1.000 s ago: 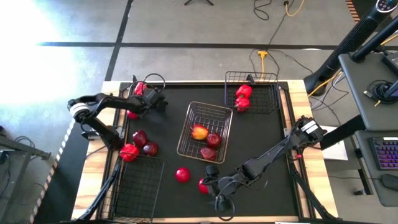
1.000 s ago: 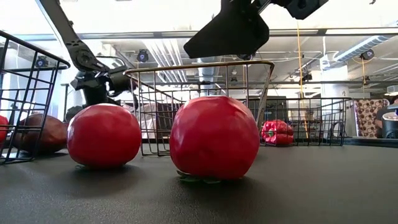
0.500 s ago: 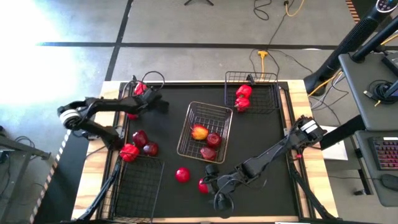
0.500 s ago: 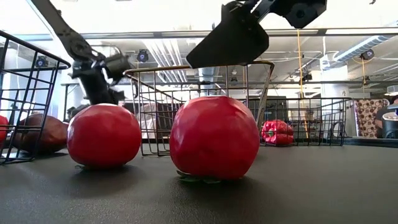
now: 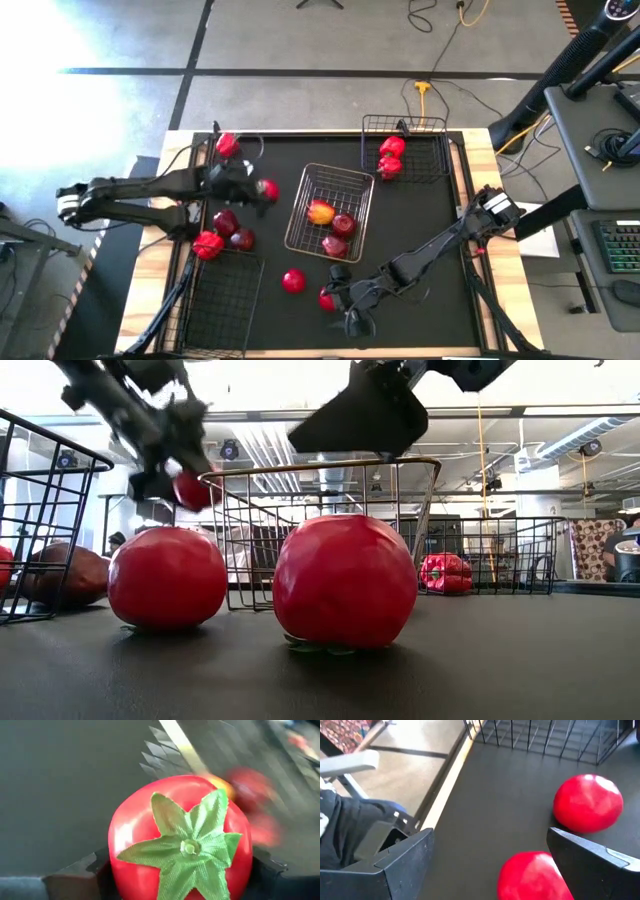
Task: Sort produce into baskets
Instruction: Put the red tomato into the bottom black wire basket
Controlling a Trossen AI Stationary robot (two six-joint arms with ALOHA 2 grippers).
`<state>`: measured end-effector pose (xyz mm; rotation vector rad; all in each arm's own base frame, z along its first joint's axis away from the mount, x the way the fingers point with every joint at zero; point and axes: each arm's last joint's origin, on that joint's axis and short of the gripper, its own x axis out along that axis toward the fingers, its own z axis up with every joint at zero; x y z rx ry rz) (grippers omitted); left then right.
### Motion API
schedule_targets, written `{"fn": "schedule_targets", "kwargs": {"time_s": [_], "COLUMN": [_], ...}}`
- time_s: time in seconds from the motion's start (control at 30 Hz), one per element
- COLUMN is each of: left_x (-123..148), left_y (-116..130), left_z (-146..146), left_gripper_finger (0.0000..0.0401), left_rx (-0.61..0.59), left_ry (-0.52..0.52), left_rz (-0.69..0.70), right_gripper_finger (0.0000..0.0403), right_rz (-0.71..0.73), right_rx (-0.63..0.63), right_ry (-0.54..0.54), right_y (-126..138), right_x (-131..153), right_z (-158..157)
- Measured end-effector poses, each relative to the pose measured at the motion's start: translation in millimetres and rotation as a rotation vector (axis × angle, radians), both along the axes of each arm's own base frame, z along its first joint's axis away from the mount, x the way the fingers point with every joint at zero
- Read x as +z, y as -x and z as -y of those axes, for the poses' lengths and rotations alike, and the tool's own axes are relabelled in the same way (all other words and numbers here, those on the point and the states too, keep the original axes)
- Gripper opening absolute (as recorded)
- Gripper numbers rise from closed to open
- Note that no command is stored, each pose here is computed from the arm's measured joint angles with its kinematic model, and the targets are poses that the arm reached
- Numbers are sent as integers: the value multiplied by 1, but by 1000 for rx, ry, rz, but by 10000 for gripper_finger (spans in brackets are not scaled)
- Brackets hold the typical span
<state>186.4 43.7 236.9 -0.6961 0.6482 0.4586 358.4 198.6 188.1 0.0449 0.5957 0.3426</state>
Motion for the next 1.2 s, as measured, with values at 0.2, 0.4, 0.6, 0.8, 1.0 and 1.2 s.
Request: {"fn": "schedule_targets", "kwargs": {"time_s": [0.2,0.4,0.6,0.8,1.0,1.2], "left_x": [27,42,50,54,34,6], "left_y": [-3,1,10,12,17,11], "left_z": [67,127,169,192,208,218], "left_gripper_finger": [263,263,263,263,264,264], "left_rx": [-348,-526,-530,-454,-367,-344], "left_ry": [21,104,202,242,262,209], "left_rz": [56,66,-70,-276,-575,-727], "right_gripper_finger": [379,379,379,379,379,379], "right_rz": [57,-19,-35,-22,-22,-21], "right_rx": [5,-26,-71,-67,-61,-53], "right_ry": [-13,46,79,89,100,111], "right_y": [-2,3,4,4,4,5], "right_x": [2,-6,-8,-7,-9,-9], "right_z": [-1,3,6,6,7,7]}}
